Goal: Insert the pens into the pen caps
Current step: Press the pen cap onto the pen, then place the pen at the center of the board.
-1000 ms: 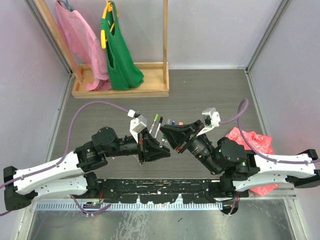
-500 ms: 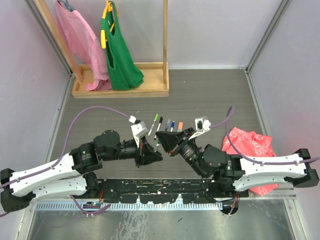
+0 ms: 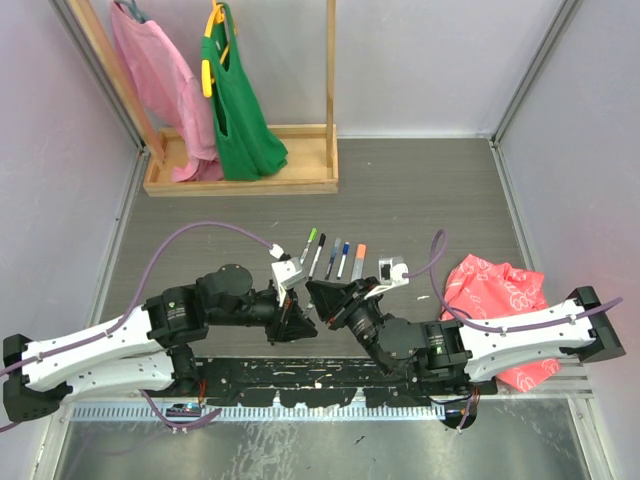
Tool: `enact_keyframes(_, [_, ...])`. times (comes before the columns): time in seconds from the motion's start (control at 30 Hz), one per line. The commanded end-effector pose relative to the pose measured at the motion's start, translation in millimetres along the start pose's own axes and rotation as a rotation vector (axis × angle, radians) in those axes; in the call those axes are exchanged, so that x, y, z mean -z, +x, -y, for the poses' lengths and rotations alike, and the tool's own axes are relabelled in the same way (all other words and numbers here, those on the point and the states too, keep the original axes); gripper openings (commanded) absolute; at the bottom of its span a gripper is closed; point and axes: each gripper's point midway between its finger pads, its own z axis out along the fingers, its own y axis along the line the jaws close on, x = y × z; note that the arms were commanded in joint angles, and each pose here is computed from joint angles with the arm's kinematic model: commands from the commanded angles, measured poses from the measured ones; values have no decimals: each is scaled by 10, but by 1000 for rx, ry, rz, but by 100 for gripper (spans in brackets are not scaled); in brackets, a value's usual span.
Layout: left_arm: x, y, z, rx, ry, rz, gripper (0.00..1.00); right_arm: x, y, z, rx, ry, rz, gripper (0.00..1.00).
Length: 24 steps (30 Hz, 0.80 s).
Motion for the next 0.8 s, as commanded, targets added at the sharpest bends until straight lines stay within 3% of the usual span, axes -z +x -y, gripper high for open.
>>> enact_keyframes(0.0, [703, -1935, 536, -123, 92, 759, 0, 482, 1077, 227, 295, -130, -405, 0])
enact_keyframes(0.17, [682, -1864, 529, -117, 96, 731, 0, 453, 764, 250, 277, -110, -331, 0])
enact_keyframes(0.3, [536, -1736, 534, -119, 111, 638, 0, 462, 522, 190, 238, -128, -287, 3])
enact_keyframes(0.53, [243, -1435, 489, -85, 135, 498, 0, 489, 106, 14, 189, -181, -213, 30])
enact_keyframes(0.77, [185, -1270, 405, -63, 110, 456, 0, 502, -230, -52, 187, -200, -144, 41])
